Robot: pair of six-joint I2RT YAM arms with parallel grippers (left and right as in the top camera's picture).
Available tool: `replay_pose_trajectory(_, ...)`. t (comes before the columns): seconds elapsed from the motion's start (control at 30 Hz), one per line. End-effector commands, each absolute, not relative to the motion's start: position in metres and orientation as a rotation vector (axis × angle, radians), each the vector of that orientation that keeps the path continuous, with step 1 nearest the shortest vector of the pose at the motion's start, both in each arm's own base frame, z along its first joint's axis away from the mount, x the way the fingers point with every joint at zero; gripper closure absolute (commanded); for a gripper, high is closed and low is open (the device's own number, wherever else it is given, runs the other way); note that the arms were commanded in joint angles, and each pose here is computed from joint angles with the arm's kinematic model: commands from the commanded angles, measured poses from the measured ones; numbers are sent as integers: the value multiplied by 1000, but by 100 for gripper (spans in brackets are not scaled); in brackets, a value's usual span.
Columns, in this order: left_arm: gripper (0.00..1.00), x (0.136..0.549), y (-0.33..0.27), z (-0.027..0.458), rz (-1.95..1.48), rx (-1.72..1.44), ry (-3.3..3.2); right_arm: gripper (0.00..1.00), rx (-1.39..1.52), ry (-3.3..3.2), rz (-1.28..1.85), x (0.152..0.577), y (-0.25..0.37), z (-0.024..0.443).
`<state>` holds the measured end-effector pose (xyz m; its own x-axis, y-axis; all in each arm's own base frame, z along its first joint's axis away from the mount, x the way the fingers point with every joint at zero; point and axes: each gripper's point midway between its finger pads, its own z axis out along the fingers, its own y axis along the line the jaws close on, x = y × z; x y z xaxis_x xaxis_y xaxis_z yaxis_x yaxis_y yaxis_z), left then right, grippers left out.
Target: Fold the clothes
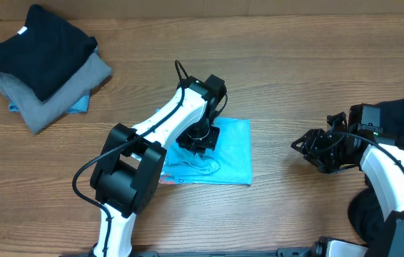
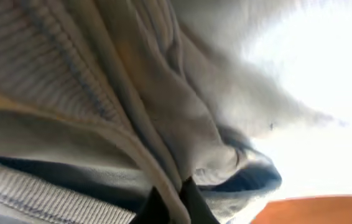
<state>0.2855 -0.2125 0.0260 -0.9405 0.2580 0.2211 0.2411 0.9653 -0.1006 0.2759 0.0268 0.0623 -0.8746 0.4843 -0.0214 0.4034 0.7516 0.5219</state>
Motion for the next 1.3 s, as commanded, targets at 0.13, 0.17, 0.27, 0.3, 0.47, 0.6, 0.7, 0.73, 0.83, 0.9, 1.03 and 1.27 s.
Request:
replay_pose_trajectory(0.13,96,295,-242,79,250,-393,-2905,45,662,2758,780,284,27,73)
replay_pose_trajectory(0.17,96,296,-247,87,262,-412,-2913,45,661,2756,779,285,27,74)
replay_pose_trajectory(0.27,96,296,-263,101,294,-479,-2934,45,658,2752,778,285,27,74)
replay_pose_trajectory(0.3,95,295,-269,103,301,-502,-2939,45,659,2752,779,285,27,74)
replay_pose_trajectory(0.47,91,285,-290,102,301,-605,-2950,45,659,2753,779,285,27,74)
replay_pose_trajectory(0.6,73,276,-307,101,279,-700,-2962,45,659,2753,779,285,27,74)
replay_pose_trajectory(0.7,42,272,-310,101,265,-727,-2961,44,659,2753,779,285,27,74)
replay_pose_trajectory(0.73,34,272,-310,101,265,-728,-2961,42,659,2753,779,285,27,74)
replay_pose_trajectory(0.83,33,272,-307,101,255,-720,-2960,41,657,2754,794,285,28,74)
replay_pose_trajectory(0.9,39,277,-301,104,235,-709,-2967,41,563,2751,849,284,37,78)
replay_pose_trajectory(1.03,44,296,-283,128,172,-673,-3023,39,390,2747,931,284,62,85)
replay_pose_trajectory(1.27,28,349,-231,202,50,-571,-3229,40,-65,2670,1025,290,139,100)
